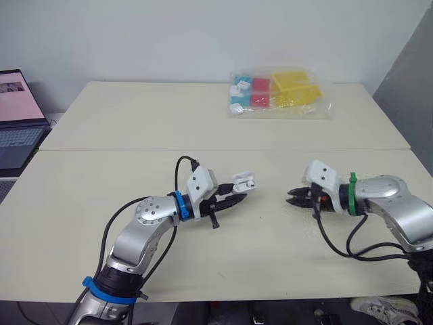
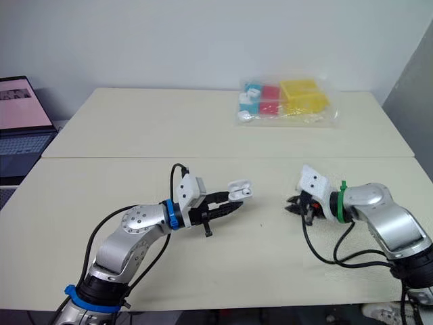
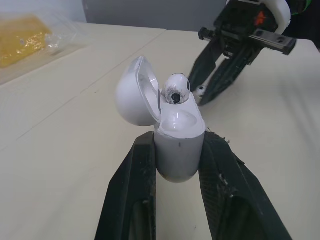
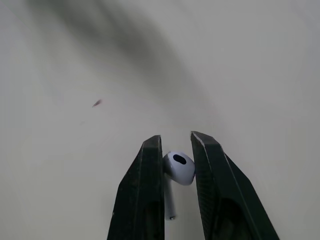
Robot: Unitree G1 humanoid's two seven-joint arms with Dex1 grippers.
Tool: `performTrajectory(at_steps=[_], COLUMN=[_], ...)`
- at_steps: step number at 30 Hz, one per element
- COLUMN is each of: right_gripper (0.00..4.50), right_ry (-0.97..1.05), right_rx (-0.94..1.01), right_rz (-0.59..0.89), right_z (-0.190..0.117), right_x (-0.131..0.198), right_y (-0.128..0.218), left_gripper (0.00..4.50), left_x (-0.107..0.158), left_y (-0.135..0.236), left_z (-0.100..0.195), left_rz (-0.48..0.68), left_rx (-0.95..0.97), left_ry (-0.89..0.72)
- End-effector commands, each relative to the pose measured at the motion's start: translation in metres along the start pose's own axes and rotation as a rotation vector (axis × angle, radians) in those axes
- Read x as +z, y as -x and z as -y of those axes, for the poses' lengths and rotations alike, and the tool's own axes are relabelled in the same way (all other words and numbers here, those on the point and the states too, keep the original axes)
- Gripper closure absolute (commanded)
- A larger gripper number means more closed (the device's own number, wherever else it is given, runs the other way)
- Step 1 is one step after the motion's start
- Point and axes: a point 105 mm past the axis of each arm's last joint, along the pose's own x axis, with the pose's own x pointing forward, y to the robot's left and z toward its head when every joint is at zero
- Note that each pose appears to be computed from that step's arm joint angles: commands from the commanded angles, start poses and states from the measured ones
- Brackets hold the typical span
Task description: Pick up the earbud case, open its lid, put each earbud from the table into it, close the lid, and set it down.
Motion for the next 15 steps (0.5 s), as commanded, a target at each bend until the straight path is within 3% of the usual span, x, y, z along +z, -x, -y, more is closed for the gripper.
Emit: performTrajectory(at_steps=[1,6,15], right_gripper=[4.06,4.06,4.06], right_ry=[0.098,0.156,0.118], right_rx=[0.14,0.18,0.221], right_rz=[-0.112,-0.209,-0.213], right_z=[-0.001,0.006,0.004], right_x=[-0.027,-0.053,-0.062], right_y=[0.022,0.027,0.016], left_gripper=[3.7,3.7,3.7], left_x=[0.014,0.012,0.012], left_y=[0.003,0.006,0.008], left_z=[0.004,0.007,0.011], left_rz=[0.029,0.018,0.009], left_rx=[-0.017,-0.02,-0.02], left_ry=[-0.045,-0.042,-0.037])
